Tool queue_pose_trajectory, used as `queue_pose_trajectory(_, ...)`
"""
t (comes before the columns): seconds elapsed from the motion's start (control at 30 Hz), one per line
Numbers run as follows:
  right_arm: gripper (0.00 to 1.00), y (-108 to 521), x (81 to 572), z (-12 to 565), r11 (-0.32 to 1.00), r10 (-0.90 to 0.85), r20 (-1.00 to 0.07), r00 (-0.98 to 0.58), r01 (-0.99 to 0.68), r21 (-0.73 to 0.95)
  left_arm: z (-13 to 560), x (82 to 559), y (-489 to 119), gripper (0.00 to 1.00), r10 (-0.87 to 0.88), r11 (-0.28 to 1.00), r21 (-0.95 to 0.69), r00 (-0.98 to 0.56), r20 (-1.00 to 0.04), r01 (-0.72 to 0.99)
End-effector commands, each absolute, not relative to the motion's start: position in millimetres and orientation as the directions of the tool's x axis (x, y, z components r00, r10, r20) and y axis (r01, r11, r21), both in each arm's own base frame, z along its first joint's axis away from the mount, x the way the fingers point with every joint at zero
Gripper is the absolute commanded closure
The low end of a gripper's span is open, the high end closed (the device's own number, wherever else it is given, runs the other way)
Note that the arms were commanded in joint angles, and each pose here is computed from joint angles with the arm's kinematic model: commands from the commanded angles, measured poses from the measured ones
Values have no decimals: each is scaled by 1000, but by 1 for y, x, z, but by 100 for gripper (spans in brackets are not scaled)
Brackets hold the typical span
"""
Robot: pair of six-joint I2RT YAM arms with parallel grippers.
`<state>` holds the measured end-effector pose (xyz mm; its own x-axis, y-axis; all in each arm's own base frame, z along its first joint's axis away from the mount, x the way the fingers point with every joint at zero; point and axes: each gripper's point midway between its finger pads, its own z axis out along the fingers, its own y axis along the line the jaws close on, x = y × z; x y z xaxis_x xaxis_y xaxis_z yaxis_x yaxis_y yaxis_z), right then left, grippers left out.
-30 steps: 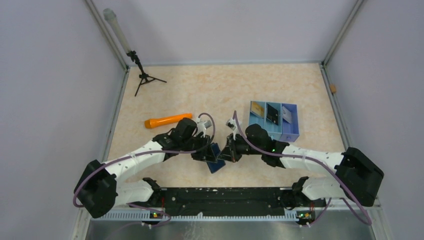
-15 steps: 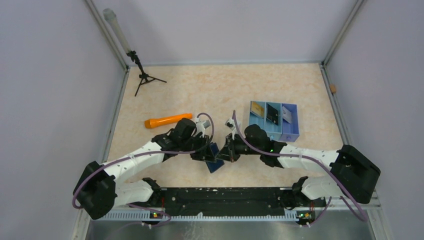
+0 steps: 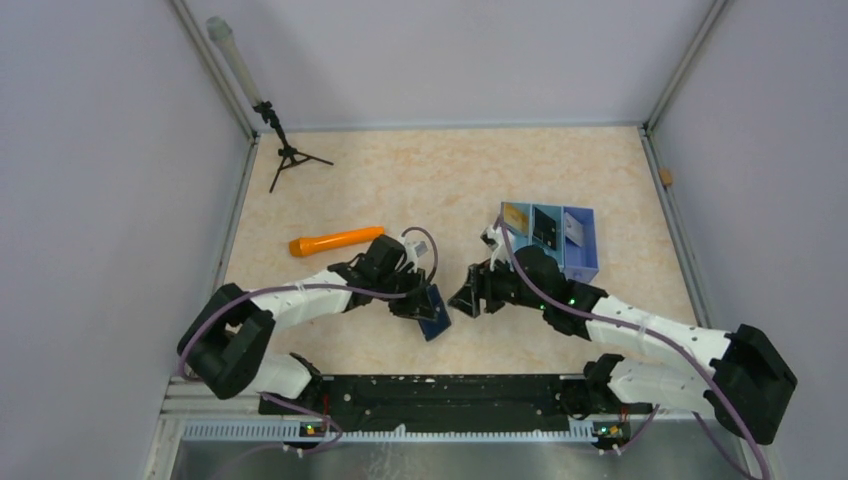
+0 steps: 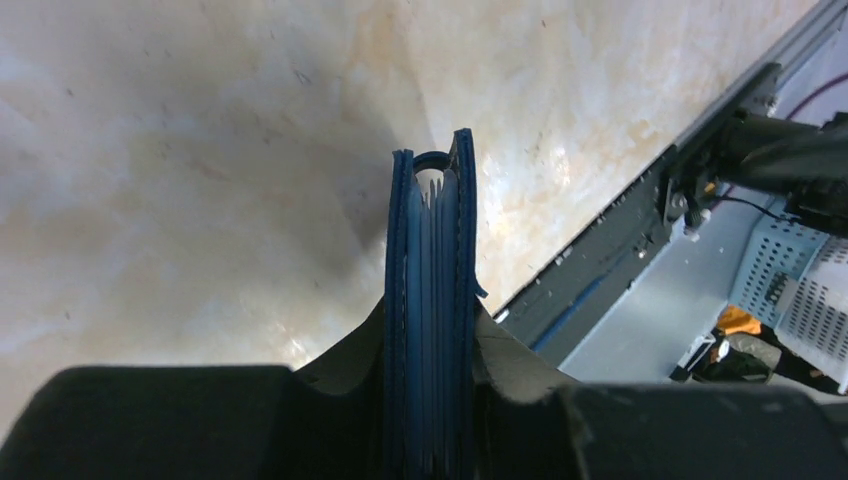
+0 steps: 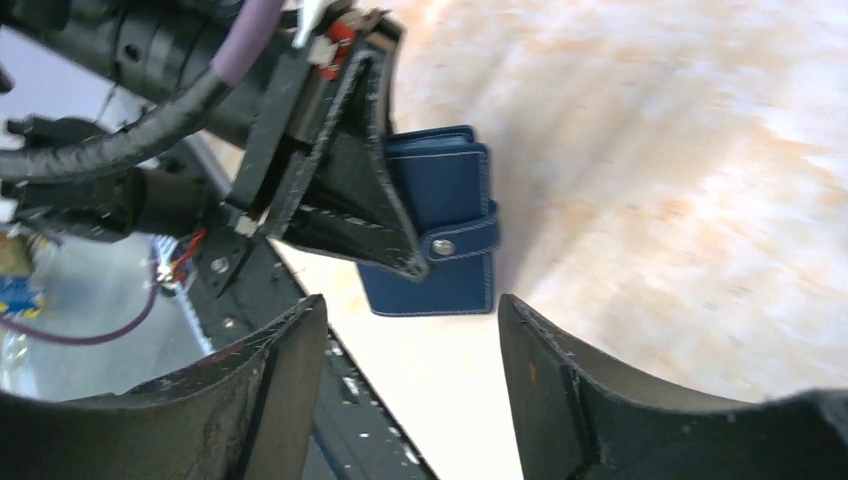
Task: Put the credit cards into the card holder
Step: Close the card holder at the corner of the board, then place the card holder at the center of the board, then reset both arms
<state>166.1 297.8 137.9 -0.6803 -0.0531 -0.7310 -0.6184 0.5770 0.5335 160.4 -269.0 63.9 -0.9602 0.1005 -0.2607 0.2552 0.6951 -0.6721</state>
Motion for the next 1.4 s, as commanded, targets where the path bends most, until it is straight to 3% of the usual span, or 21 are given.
queue_pose_trajectory(0.0, 34, 265, 195, 141, 690, -6, -746, -666, -542, 479, 71, 195, -287, 100, 63, 657, -676, -918, -393, 334)
queue_pose_trajectory(0.13, 24, 236, 218, 144, 748, 49, -759, -649, -480, 459, 59, 221, -283, 89, 40, 683, -646, -901, -433, 341)
queue_pose_trajectory(0.3, 20, 202, 240, 141, 815, 95, -752, -652, -383, 435, 39, 242, -248, 42, -32, 731, -621, -895, -445, 282)
queue_pose_trajectory(0.47, 13, 176, 256, 144, 846, 148, -746, -649, -308, 436, 52, 256, -220, 2, -83, 788, -557, -851, -518, 262)
queue_pose_trajectory(0.67, 13, 140, 273, 162, 912, 187, -785, -590, -193, 362, 99, 273, -169, 1, -230, 868, -482, -767, -599, 116)
queue_pose_trajectory(0.83, 13, 97, 277, 192, 968, 192, -867, -460, -59, 246, 178, 287, -103, 1, -366, 918, -385, -585, -724, -98)
queue_pose_trajectory(1.07, 12, 61, 270, 230, 975, 220, -930, -294, 51, 215, 256, 280, -49, 1, -290, 957, -254, -405, -867, -141)
queue_pose_trajectory(1.2, 12, 50, 264, 235, 974, 227, -938, -261, 88, 211, 265, 276, -28, 1, -237, 965, -181, -333, -913, -190)
queue_pose_trajectory(1.37, 12, 46, 258, 240, 972, 234, -945, -228, 83, 220, 256, 273, -28, 1, -255, 961, -202, -324, -911, -187)
